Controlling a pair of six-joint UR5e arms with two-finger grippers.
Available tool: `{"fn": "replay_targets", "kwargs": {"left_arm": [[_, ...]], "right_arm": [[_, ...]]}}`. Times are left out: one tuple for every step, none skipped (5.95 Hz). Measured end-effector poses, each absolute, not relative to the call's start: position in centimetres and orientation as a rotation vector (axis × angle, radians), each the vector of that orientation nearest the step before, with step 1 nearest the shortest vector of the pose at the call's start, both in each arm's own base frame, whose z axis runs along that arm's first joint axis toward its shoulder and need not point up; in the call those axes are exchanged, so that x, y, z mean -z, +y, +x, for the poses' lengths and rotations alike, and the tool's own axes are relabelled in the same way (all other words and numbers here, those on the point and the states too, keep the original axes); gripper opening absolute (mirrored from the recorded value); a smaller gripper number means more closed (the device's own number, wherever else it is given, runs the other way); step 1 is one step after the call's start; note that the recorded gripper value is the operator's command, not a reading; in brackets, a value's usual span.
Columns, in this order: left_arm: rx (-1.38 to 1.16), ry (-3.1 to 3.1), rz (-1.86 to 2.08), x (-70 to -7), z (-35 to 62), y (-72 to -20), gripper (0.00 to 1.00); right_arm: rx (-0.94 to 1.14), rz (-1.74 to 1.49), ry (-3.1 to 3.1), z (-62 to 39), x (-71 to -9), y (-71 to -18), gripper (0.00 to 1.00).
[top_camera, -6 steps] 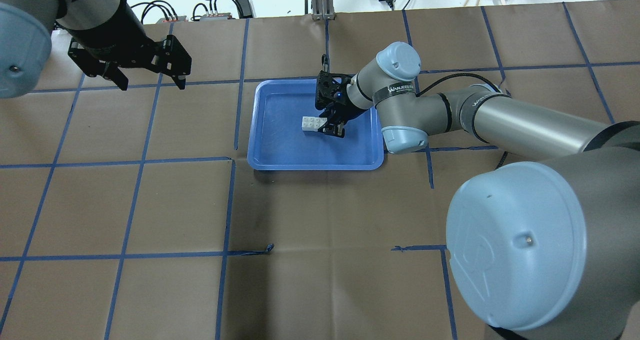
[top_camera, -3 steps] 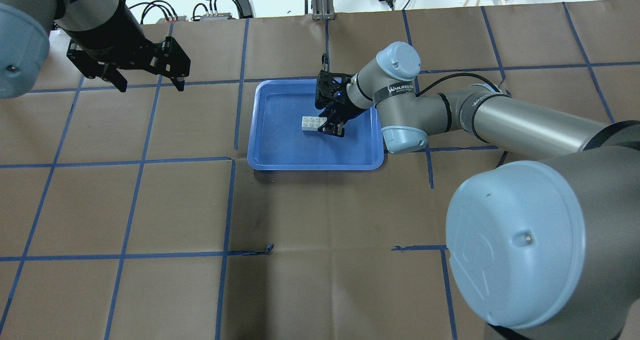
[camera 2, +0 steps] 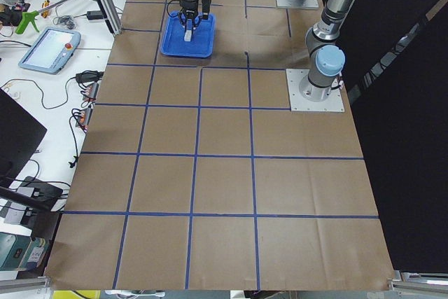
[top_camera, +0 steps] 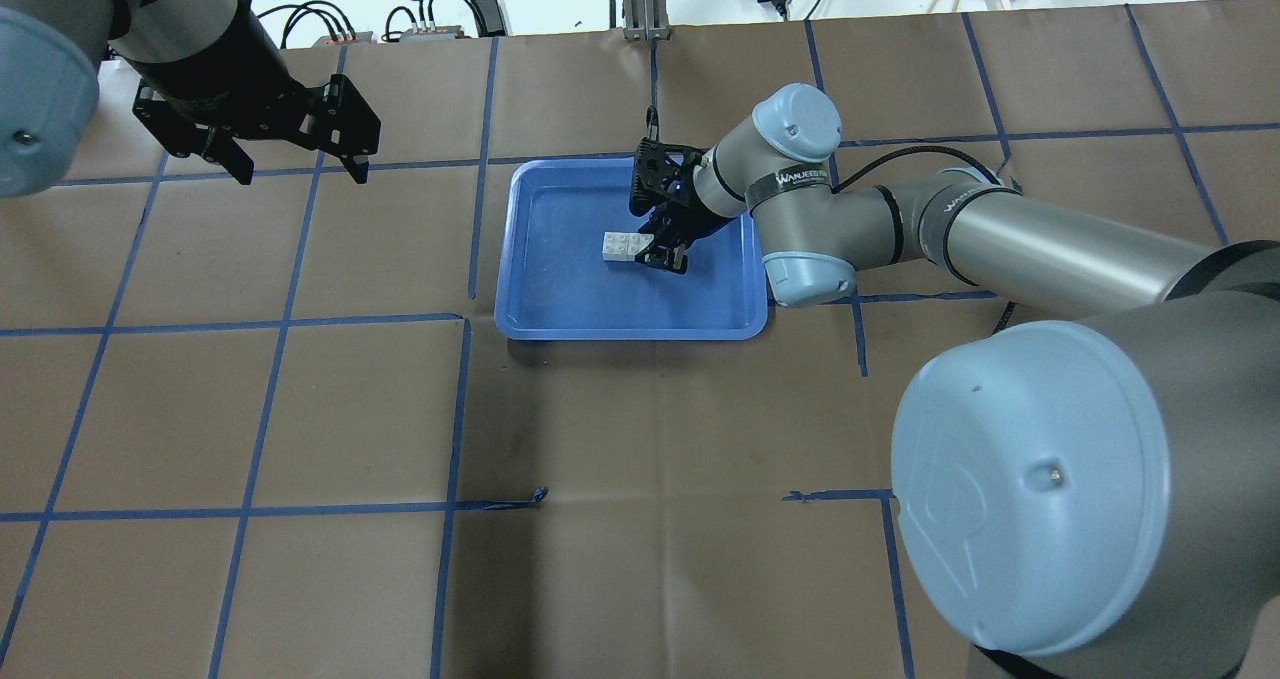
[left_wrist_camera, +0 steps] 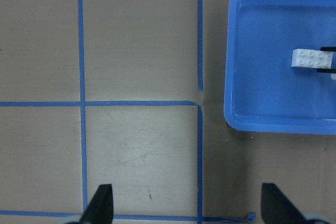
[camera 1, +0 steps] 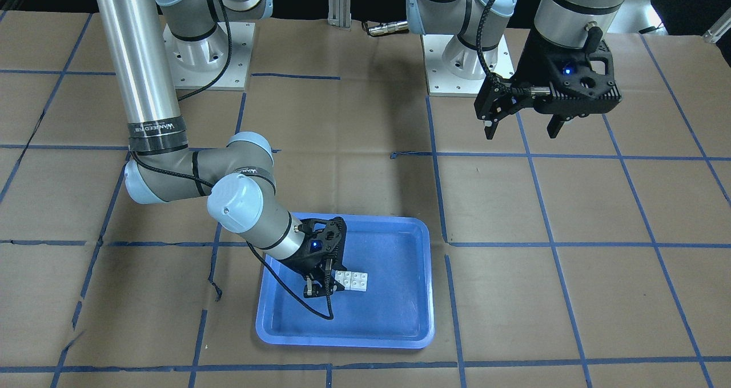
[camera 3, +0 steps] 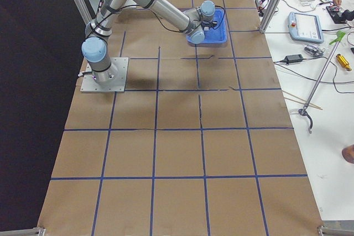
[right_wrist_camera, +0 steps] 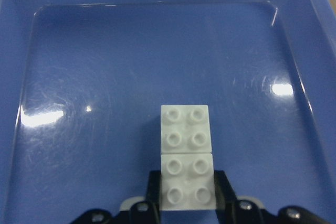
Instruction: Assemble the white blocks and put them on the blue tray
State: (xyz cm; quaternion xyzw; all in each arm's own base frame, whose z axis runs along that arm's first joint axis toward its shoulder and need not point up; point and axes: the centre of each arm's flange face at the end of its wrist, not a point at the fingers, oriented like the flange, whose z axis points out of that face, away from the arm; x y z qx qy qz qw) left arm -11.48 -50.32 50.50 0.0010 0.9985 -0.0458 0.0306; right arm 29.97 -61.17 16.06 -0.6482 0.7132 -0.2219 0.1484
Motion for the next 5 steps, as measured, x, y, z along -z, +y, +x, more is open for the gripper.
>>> {"fn": "replay_targets", "kwargs": {"left_arm": [[0.141,3.077,0.003,-50.48,-11.49,-50.32,0.99],[0.140,3.077,0.004,-50.47,-11.51,-50.31,0.99],[0.140,3.077,0.004,-50.47,-11.51,-50.31,0.99],[0.139,3.077,0.004,-50.44,-11.51,-50.30,0.99],[0.138,3.077,0.004,-50.41,-11.51,-50.30,0.99]], "right_arm": [[0.636,-1.862,2.052,29.96,-16.02,-61.11,0.22],[0.635,-1.862,2.052,29.97,-16.04,-61.12,0.24],[0.636,-1.862,2.052,29.97,-16.05,-61.13,0.24],[0.636,-1.862,2.051,29.97,-16.05,-61.11,0.24],[0.636,-1.861,2.051,29.96,-16.03,-61.10,0.24]]}}
